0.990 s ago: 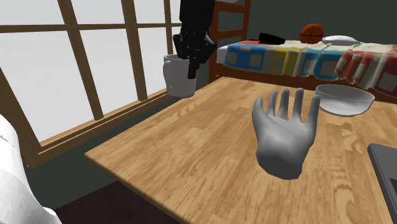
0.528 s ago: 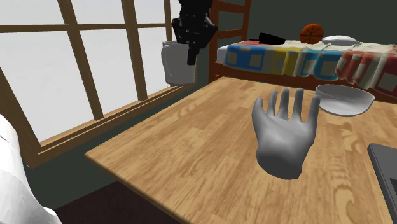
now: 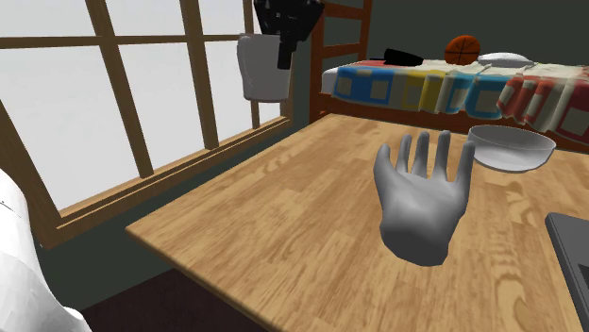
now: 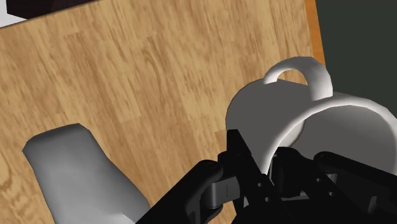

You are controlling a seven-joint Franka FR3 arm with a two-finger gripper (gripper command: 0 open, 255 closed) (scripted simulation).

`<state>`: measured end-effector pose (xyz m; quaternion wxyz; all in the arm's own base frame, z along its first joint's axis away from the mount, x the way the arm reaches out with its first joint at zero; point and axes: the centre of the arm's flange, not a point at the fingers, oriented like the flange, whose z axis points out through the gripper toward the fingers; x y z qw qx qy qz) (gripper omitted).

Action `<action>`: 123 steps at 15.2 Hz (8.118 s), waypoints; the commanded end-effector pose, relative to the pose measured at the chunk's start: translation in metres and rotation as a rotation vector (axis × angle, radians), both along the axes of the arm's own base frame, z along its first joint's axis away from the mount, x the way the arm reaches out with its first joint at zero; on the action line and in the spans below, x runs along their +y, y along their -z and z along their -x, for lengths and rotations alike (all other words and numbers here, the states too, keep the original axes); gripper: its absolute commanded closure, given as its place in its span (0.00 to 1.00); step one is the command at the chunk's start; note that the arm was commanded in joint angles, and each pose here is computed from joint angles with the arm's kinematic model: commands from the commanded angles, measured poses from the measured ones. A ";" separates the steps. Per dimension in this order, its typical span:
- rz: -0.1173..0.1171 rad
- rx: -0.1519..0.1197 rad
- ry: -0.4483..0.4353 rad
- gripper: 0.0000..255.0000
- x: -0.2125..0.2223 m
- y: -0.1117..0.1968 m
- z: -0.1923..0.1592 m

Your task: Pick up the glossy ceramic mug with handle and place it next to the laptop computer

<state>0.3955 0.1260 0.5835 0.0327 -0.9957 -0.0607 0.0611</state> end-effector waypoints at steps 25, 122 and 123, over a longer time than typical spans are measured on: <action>0.000 0.000 0.000 1.00 0.000 -0.138 0.001; 0.000 0.000 0.000 1.00 -0.393 0.110 -0.029; 0.000 0.000 0.000 1.00 -0.393 0.115 -0.029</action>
